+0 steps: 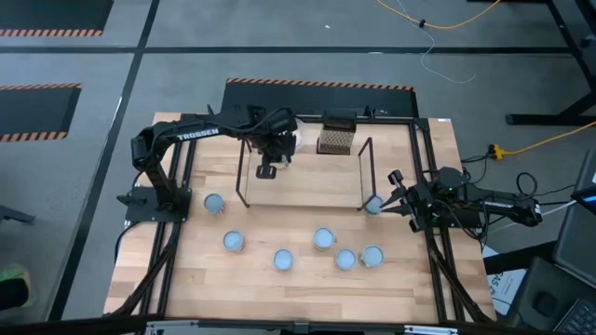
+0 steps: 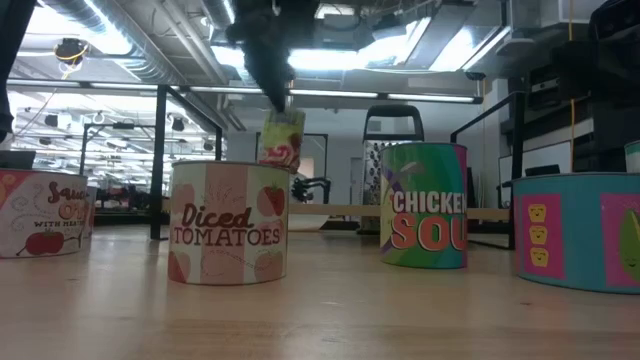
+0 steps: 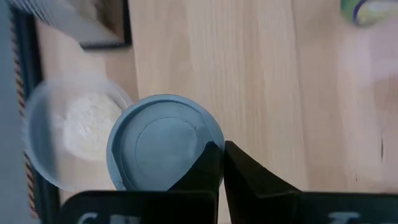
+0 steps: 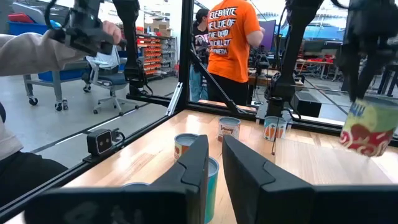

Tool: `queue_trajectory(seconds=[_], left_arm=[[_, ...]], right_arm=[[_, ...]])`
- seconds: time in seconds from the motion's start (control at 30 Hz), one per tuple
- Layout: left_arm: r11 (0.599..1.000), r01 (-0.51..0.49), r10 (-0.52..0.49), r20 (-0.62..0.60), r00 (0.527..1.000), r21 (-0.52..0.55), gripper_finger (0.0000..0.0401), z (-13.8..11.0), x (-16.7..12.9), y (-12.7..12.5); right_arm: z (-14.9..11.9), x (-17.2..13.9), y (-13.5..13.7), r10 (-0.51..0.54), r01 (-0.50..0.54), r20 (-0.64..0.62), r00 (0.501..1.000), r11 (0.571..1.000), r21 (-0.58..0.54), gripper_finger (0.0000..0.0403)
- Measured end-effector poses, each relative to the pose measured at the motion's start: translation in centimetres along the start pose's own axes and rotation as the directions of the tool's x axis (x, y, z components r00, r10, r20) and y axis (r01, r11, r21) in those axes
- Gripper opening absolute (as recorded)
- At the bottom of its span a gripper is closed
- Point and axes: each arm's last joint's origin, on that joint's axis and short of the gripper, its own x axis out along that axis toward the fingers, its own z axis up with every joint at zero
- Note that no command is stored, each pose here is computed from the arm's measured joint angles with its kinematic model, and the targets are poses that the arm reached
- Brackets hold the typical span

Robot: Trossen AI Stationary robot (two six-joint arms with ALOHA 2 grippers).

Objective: Pick and place cans onto a shelf
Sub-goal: Put the canned spaghetti sauce on the shelf

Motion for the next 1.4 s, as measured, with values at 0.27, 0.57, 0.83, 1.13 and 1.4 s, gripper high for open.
queue_trajectory(seconds=[0.27,0.57,0.83,1.13,1.4], left_arm=[[0.999,0.051,-0.051,-0.014,0.999,0.007,0.0000,-2.0,3.6,0.8],[0.998,0.048,-0.050,-0.043,0.998,-0.046,0.0000,-3.6,4.7,2.1],[0.996,0.063,-0.067,-0.061,0.996,-0.057,0.0006,-3.8,4.7,2.1],[0.996,0.045,-0.051,-0.074,0.996,-0.080,0.0036,-3.9,4.7,2.1],[0.996,0.042,-0.048,-0.070,0.996,-0.084,0.0058,-3.8,4.7,2.1]], right_arm=[[0.0,0.0,0.0,0.000,0.000,0.000,1.000,1.000,-0.003,0.0053],[0.0,0.0,0.0,0.000,0.000,0.000,1.000,1.000,-0.003,0.0053],[0.0,0.0,0.0,0.000,0.000,0.000,1.000,1.000,-0.003,0.0053],[0.0,0.0,0.0,0.000,0.000,0.000,1.000,1.000,-0.003,0.0053],[0.0,0.0,0.0,0.000,0.000,0.000,1.000,1.000,-0.004,0.0053]])
